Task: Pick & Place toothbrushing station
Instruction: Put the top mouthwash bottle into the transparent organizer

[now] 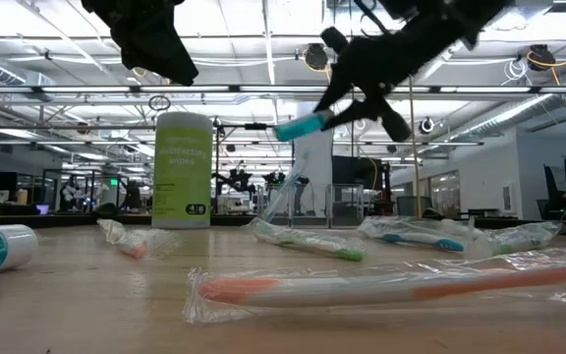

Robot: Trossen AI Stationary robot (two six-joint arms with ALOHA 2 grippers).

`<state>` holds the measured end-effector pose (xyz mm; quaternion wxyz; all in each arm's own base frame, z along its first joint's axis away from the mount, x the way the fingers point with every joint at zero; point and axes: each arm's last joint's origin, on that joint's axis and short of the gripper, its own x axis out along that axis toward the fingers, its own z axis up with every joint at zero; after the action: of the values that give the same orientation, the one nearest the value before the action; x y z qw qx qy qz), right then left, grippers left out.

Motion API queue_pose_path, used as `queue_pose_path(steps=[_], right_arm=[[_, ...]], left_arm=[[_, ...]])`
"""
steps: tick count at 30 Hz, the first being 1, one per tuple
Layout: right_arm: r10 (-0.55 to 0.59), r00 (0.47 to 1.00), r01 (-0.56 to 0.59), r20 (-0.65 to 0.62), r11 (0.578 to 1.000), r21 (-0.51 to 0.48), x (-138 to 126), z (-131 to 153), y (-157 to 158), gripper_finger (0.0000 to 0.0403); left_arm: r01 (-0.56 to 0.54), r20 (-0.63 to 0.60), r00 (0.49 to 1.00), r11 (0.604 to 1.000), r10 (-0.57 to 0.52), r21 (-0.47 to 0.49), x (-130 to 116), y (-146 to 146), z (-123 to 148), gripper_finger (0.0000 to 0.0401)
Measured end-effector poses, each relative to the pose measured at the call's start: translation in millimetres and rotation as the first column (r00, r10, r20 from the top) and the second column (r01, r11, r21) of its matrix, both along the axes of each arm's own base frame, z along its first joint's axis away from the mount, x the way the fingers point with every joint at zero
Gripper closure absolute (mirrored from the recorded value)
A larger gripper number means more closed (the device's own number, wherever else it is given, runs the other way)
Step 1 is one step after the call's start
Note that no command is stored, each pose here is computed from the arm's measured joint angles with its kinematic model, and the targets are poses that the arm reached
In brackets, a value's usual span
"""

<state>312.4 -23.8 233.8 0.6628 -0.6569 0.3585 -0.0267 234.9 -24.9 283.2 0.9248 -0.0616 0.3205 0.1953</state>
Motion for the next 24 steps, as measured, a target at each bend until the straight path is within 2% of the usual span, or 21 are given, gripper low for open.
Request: queue_pose_path(steps=[3, 6, 8, 13, 19, 24], right_arm=[[-0.020, 0.992, 0.003, -0.127, 0.991, -0.133, 8, 0, -17, 0.0313], [-0.065, 0.969, -0.011, -0.237, 0.952, -0.306, 14, -1, -36, 0.0313], [-0.099, 0.955, -0.014, -0.279, 0.926, -0.377, 14, -2, -47, 0.0309], [-0.066, 0.934, -0.084, -0.351, 0.915, -0.395, 11, -5, -66, 0.0289], [-0.052, 0.910, -0.137, -0.412, 0.899, -0.416, 6, -12, -75, 0.0314], [-0.079, 0.884, -0.139, -0.461, 0.897, -0.419, -3, -22, -86, 0.0311]], left_arm=[[-0.002, 0.001, 1.000, 1.000, 0.002, 0.000, 0, 0, 0, 0.0242], [-0.003, 0.000, 1.000, 1.000, 0.003, 0.000, 0, 1, 0, 0.0242], [-0.003, 0.000, 1.000, 1.000, 0.003, 0.000, 0, 1, 0, 0.0242], [-0.005, -0.002, 1.000, 1.000, 0.005, 0.008, 0, 2, 0, 0.0242], [-0.011, -0.003, 1.000, 1.000, 0.011, 0.010, 0, 3, 0, 0.0242], [-0.014, -0.003, 1.000, 1.000, 0.014, 0.012, 0, 3, 0, 0.0242]])
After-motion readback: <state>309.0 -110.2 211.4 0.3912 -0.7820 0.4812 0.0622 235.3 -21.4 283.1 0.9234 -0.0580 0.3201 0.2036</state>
